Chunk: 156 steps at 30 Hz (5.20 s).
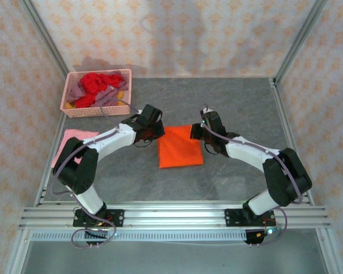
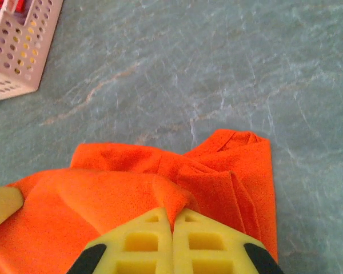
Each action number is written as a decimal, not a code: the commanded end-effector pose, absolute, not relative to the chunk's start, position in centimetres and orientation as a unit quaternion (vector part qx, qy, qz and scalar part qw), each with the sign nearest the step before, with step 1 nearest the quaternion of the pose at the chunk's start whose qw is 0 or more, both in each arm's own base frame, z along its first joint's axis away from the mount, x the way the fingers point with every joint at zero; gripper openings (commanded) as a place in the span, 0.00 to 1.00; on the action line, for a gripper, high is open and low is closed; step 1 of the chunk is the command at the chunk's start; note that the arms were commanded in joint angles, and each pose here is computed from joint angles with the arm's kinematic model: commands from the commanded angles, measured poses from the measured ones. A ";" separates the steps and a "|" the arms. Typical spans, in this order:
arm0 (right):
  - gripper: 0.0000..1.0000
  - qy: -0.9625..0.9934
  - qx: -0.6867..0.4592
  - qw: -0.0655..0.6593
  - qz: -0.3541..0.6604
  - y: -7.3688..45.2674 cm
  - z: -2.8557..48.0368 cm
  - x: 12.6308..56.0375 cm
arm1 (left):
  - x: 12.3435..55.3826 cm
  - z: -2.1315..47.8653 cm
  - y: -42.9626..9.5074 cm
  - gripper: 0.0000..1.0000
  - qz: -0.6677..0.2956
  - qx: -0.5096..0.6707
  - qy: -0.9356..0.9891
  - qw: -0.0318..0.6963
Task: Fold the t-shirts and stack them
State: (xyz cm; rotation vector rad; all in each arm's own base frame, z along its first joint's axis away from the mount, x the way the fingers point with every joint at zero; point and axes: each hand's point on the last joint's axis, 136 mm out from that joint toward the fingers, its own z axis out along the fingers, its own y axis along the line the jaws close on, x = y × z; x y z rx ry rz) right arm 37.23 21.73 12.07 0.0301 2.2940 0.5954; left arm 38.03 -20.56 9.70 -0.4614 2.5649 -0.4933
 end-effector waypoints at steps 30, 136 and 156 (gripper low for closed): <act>0.65 0.878 -0.010 0.433 0.205 21.0 12.2 43.9 | 42.5 6.8 -17.0 0.84 -0.105 -0.196 0.940 0.257; 0.70 0.914 -0.058 0.298 0.267 27.0 7.8 35.2 | 31.2 -1.1 1.8 0.84 -0.084 -0.708 0.696 0.084; 0.70 0.907 -0.033 0.323 0.268 26.3 9.7 36.2 | 31.8 10.2 4.8 1.00 -0.036 -0.605 0.756 0.248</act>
